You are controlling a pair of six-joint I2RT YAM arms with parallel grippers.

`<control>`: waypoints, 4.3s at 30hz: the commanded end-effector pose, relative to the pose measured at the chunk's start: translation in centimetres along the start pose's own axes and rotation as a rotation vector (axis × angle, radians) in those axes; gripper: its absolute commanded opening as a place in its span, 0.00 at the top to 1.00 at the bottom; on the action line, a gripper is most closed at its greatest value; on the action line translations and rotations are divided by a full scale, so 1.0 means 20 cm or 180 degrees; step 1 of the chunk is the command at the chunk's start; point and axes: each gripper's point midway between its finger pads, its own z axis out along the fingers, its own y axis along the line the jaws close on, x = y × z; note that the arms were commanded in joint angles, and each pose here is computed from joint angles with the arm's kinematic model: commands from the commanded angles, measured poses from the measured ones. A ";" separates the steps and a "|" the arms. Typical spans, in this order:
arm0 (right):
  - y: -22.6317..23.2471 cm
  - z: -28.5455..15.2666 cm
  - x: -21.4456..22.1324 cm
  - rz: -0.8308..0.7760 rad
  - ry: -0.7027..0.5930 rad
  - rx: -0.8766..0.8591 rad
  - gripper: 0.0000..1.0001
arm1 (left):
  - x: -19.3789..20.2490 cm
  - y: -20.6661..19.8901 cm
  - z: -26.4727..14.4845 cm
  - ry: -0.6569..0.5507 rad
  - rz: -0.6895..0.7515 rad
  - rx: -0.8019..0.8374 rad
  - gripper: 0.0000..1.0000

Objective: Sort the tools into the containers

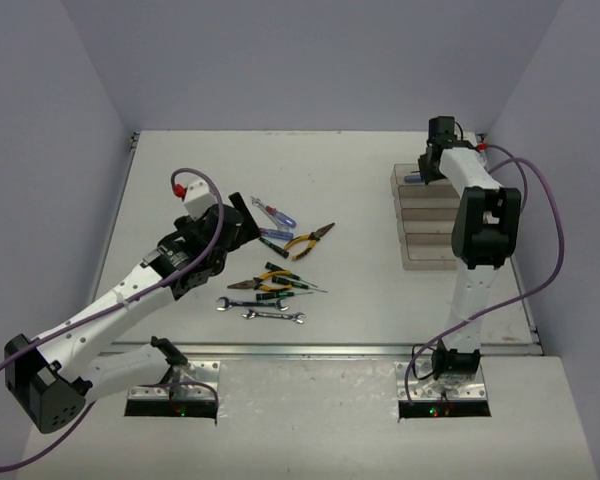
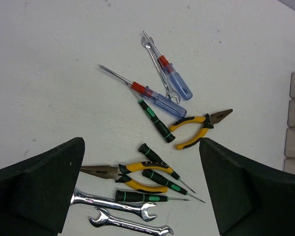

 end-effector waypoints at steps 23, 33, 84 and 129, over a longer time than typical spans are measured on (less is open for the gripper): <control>0.55 -0.65 0.22 -0.1586 0.0362 -0.1774 0.01 | 0.09 0.07 0.49 0.0317 -0.0566 -0.0959 0.00; -0.13 -0.91 0.64 -0.2785 0.0917 -0.1933 0.01 | 0.20 0.03 0.75 0.0539 -0.1025 -0.1716 0.09; -0.64 -1.51 0.87 -0.3581 0.1950 -0.3544 0.02 | 0.04 -0.13 0.91 0.0497 -0.1557 -0.0684 1.00; 0.09 -0.64 0.08 -0.0542 0.0216 -0.0783 1.00 | -0.25 0.10 -0.16 -0.0141 -0.0145 0.0246 0.00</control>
